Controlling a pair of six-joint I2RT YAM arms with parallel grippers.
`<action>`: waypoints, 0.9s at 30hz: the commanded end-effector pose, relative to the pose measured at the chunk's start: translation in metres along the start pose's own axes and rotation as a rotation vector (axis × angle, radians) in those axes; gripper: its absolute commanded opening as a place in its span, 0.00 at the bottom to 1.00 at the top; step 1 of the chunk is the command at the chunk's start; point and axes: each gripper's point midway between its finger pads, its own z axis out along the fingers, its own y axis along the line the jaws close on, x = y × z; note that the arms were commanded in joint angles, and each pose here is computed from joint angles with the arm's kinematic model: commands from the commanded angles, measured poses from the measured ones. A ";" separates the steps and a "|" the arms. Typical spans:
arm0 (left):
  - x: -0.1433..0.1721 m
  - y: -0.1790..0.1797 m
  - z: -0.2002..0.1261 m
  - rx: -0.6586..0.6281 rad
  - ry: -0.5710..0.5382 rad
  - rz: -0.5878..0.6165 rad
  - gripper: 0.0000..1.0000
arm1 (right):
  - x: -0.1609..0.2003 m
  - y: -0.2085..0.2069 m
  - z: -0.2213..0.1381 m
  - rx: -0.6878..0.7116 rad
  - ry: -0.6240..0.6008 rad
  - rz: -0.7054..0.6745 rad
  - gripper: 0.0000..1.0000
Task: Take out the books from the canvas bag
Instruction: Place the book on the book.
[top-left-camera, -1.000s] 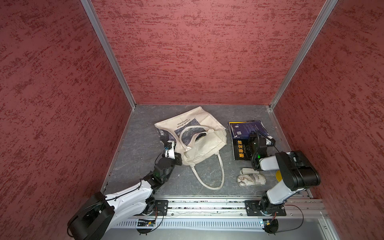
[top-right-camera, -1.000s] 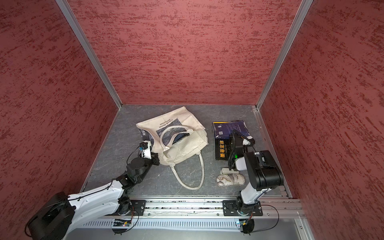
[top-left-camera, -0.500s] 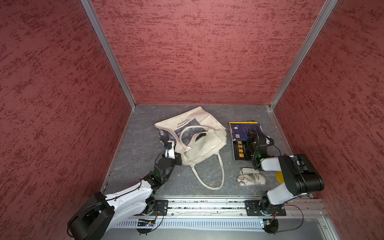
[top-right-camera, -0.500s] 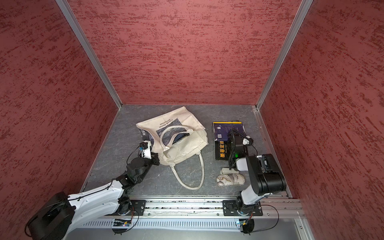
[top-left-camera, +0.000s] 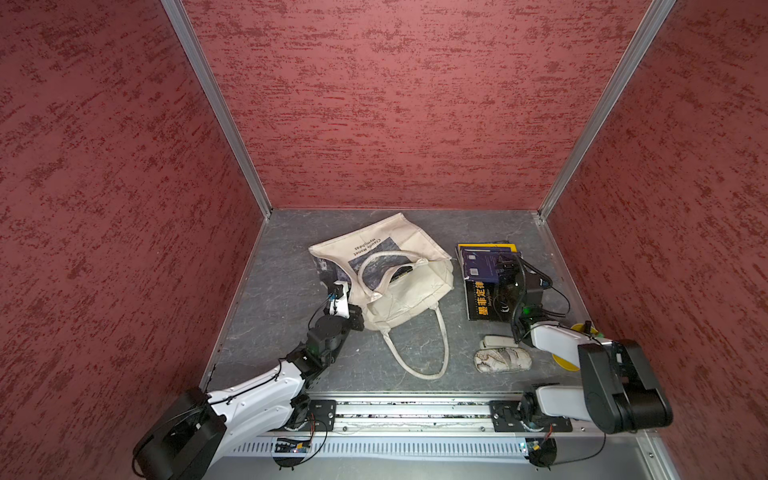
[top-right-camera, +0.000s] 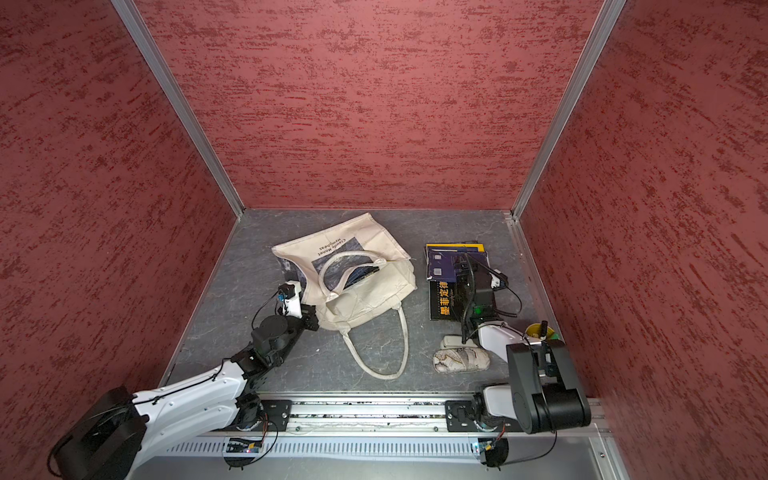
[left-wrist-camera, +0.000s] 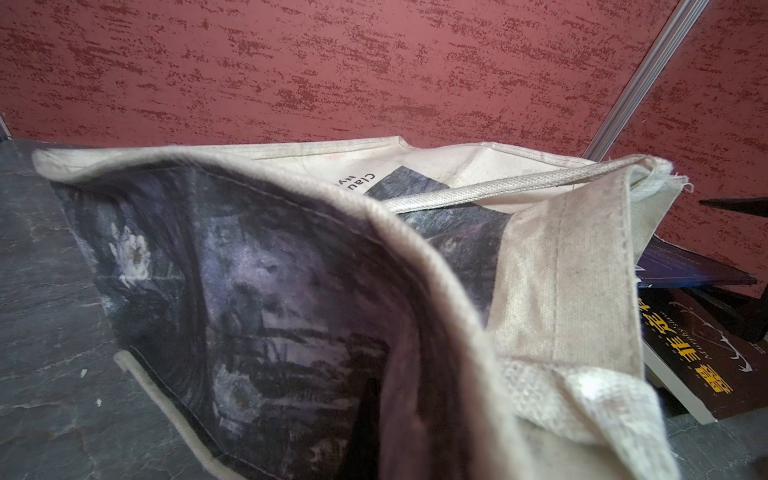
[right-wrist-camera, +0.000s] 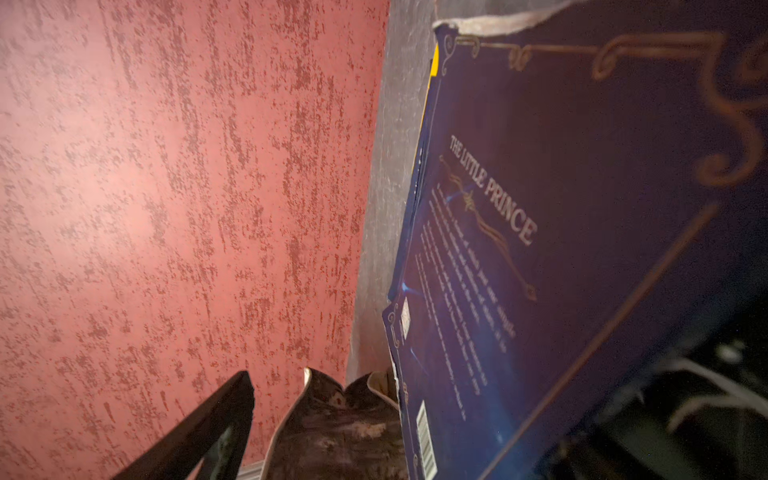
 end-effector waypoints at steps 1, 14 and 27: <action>-0.003 -0.003 -0.001 0.020 -0.010 0.003 0.03 | 0.012 0.002 0.000 0.006 0.066 -0.066 0.99; -0.004 -0.003 -0.002 0.026 -0.012 0.004 0.03 | 0.012 0.003 0.021 0.070 0.128 -0.098 0.99; -0.004 -0.005 -0.001 0.032 -0.010 0.005 0.03 | -0.001 -0.008 -0.009 0.229 0.135 -0.090 0.99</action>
